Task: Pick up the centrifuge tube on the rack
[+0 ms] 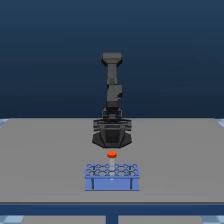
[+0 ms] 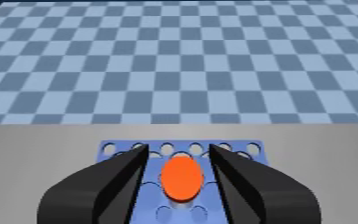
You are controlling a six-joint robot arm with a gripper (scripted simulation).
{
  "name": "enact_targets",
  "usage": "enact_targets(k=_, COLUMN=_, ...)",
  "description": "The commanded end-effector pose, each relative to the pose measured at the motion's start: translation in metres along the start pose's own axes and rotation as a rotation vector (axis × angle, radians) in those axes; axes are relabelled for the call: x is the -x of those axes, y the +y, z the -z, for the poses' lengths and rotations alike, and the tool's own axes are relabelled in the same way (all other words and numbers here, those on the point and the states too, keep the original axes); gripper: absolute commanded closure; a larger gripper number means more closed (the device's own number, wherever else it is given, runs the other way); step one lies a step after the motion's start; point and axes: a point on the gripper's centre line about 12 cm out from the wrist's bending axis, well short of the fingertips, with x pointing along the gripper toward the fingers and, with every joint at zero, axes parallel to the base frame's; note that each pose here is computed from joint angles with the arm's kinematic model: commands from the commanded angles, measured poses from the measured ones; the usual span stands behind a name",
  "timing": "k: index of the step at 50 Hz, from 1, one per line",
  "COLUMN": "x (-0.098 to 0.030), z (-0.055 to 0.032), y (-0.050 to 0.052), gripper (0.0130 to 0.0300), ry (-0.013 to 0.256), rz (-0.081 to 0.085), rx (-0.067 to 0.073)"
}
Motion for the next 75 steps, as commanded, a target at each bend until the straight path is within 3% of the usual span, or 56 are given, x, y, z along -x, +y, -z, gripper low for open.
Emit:
enact_targets(k=1, x=-0.002, z=-0.0014, y=-0.001, gripper=0.0130, ry=0.002, rz=0.005, rx=0.006)
enact_targets(k=30, x=-0.007, z=0.0073, y=-0.002, gripper=0.0130, ry=0.002, rz=0.005, rx=0.006)
enact_targets(k=53, x=-0.021, z=0.0312, y=-0.002, gripper=0.0130, ry=0.002, rz=0.005, rx=0.006)
enact_targets(k=71, x=-0.022, z=0.0334, y=-0.002, gripper=0.0130, ry=0.002, rz=0.005, rx=0.006)
enact_targets(k=72, x=-0.022, z=0.0334, y=-0.002, gripper=0.0300, ry=0.002, rz=0.005, rx=0.006)
enact_targets(k=75, x=-0.022, z=0.0334, y=-0.002, gripper=0.0300, ry=0.002, rz=0.005, rx=0.006)
